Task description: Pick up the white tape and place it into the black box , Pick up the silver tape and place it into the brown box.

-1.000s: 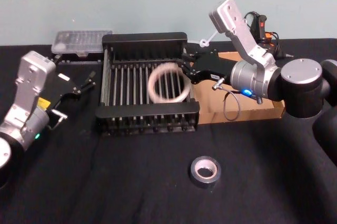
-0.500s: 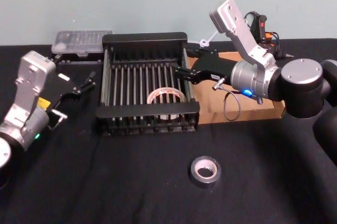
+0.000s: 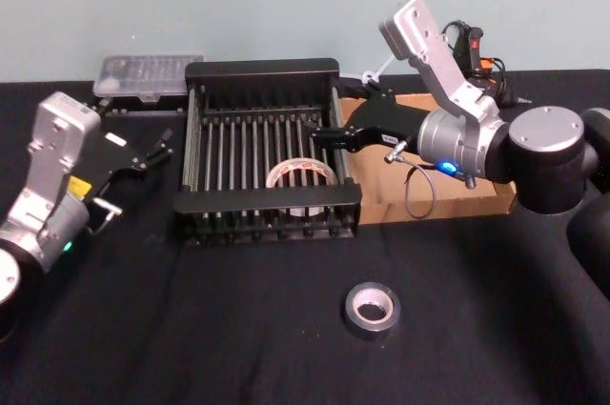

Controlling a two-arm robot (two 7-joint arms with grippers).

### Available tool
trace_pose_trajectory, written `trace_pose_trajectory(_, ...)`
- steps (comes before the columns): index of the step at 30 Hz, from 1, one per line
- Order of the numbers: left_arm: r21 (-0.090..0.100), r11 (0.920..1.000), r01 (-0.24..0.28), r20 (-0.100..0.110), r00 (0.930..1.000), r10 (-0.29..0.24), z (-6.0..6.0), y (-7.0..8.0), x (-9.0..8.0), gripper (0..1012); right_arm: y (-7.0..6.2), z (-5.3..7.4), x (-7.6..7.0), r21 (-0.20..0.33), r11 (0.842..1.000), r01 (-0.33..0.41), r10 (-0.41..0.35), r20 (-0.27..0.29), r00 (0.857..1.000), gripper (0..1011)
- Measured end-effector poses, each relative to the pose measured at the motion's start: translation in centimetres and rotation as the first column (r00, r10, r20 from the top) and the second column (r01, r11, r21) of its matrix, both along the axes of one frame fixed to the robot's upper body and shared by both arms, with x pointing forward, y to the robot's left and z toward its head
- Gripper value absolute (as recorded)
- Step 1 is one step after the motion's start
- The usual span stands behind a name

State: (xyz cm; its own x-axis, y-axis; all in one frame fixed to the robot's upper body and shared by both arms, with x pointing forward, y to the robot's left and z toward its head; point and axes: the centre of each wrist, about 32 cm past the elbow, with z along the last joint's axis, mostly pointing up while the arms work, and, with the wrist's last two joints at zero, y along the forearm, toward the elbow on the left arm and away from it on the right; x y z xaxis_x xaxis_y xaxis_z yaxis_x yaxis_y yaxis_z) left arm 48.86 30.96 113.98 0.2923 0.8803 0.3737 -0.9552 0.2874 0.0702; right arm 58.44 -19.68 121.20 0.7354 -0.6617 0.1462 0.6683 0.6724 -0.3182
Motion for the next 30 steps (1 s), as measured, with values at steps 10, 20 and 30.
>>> trace_pose_trajectory(10,0.0,1.0,0.0,0.0,1.0,0.0,0.0,0.0,0.0,1001,-1.3,0.8,-0.9,0.036,0.999,0.027,-0.028,0.008,1.0,1002)
trace_pose_trajectory(20,0.0,1.0,0.0,0.0,1.0,0.0,0.0,0.0,0.0,1001,-3.7,1.8,-3.7,0.028,0.999,0.038,-0.038,-0.021,0.999,1003)
trace_pose_trajectory(30,0.0,1.0,0.0,0.0,1.0,0.0,0.0,0.0,0.0,1001,-6.6,1.8,-8.2,-0.001,1.0,0.015,-0.015,-0.108,0.994,1002)
